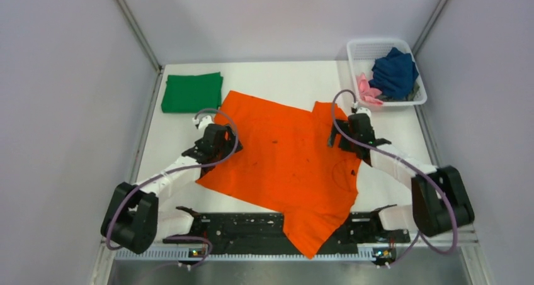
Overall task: Fold and stack the t-shirts
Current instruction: Flatten out the tshirt
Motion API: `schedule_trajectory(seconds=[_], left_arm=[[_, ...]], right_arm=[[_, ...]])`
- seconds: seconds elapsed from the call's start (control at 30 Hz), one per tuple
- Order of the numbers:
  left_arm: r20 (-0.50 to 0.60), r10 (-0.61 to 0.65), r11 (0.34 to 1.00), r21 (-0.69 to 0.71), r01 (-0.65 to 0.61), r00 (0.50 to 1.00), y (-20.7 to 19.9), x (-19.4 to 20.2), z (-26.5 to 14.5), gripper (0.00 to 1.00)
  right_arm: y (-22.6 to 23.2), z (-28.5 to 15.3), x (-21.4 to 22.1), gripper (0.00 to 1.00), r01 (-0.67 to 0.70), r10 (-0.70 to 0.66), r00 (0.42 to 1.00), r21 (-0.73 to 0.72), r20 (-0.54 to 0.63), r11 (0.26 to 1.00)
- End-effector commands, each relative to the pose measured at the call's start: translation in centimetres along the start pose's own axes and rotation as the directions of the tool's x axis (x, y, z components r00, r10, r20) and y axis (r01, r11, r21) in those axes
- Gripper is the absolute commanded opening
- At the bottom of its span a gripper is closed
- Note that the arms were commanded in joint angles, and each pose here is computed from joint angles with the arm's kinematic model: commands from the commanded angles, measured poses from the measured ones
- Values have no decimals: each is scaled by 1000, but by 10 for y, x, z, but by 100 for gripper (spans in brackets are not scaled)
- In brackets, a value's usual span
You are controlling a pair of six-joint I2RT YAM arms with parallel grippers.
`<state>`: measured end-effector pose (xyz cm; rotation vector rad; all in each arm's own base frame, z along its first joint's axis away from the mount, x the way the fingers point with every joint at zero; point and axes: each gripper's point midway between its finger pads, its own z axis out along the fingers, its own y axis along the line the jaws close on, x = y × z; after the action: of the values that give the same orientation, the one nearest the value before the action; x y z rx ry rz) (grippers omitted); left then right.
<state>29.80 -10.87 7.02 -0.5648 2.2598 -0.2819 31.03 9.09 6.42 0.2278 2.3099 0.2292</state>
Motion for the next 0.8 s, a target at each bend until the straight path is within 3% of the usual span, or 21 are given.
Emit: schedule_trajectory(seconds=[0.0,0.3,0.53,0.63,0.77], left_arm=[[2,-63,996,70,63,998,-12,0,16,99],[-33,-113,994,-4,113,993,3,6,48,99],[-151,-84,995,-73,73,985,-5,15,77,99],[-222,-62,997,-54,51,973,-17,17,75,99],[-189,-74,997,-19,72,979,-21,4,47,99]], right_arm=[[19,41,-50,99,35,-37,995,22,92,999],[4,125,-68,99,90,-90,996,233,-9,968],[2,173,-104,99,54,-47,998,210,-39,976],[7,180,-132,99,88,-88,996,201,-8,976],[22,159,-174,99,134,-146,988,186,52,973]])
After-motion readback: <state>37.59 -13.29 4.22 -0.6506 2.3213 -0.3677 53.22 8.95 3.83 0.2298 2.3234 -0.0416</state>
